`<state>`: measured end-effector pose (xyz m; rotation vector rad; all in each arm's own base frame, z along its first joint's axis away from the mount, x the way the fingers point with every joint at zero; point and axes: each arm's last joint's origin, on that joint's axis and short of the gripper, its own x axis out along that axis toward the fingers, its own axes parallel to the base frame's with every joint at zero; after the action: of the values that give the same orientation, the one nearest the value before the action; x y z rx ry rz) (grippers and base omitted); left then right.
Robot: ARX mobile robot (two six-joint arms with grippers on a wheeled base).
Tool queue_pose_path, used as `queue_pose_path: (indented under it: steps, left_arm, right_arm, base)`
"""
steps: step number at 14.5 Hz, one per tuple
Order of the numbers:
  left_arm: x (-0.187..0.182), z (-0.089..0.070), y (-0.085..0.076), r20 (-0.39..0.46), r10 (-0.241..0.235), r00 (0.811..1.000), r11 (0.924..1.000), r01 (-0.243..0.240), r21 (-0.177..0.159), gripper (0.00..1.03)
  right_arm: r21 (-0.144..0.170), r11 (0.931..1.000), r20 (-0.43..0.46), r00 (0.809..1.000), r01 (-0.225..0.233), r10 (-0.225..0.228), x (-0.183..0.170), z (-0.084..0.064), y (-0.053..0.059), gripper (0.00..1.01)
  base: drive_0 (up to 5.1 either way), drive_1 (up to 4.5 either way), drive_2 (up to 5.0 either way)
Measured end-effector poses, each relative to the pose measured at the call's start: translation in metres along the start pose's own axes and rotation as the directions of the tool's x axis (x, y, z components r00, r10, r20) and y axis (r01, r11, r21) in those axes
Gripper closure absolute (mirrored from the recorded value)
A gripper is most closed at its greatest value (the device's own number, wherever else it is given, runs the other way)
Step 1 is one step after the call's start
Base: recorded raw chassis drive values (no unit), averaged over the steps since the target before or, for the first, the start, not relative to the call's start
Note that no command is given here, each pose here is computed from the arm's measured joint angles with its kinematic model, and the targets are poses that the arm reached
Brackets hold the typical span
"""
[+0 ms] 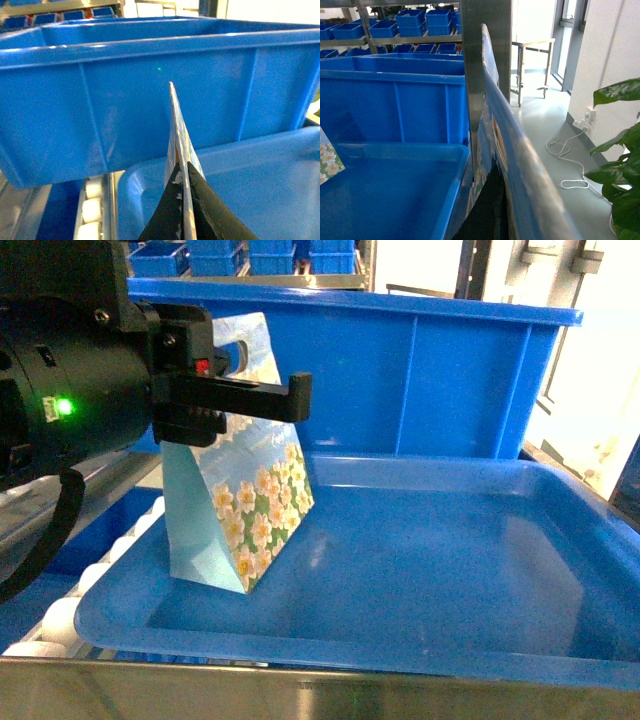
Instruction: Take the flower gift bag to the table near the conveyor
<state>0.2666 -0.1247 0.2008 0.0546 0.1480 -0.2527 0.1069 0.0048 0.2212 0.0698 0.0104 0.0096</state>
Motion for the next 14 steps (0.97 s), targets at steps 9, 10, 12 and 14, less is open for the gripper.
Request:
queue_pose_path:
  steps: [9,10,12,14]
  left_arm:
    - [-0.070,0.027,0.042,0.166,0.185,0.969,0.9823,-0.176,-0.063,1.01]
    - [-0.084,0.024,0.046,0.160,0.199,0.967,0.9796,-0.191,-0.062,1.01]
    - [-0.110,0.025,0.055,0.165,0.229,0.959,0.9730,-0.221,-0.067,1.01]
    - [-0.133,0.027,0.063,0.185,0.263,0.947,0.9646,-0.255,-0.069,1.01]
  right_arm:
    - [0.000,1.0000,0.000,1.000,0.000,0.000,0.000,0.000,0.000,0.99]
    - [0.000,1.0000,0.000,1.000,0.000,0.000,0.000,0.000,0.000,0.99]
    - [0.000,1.0000,0.000,1.000,0.000,0.000,0.000,0.000,0.000,0.99]
    - [0.000,1.0000,0.000,1.000,0.000,0.000,0.000,0.000,0.000,0.99]
  base:
    - [0.0,0.00,0.0]
    - [0.0,0.00,0.0]
    - [0.0,0.00,0.0]
    - [0.0,0.00,0.0]
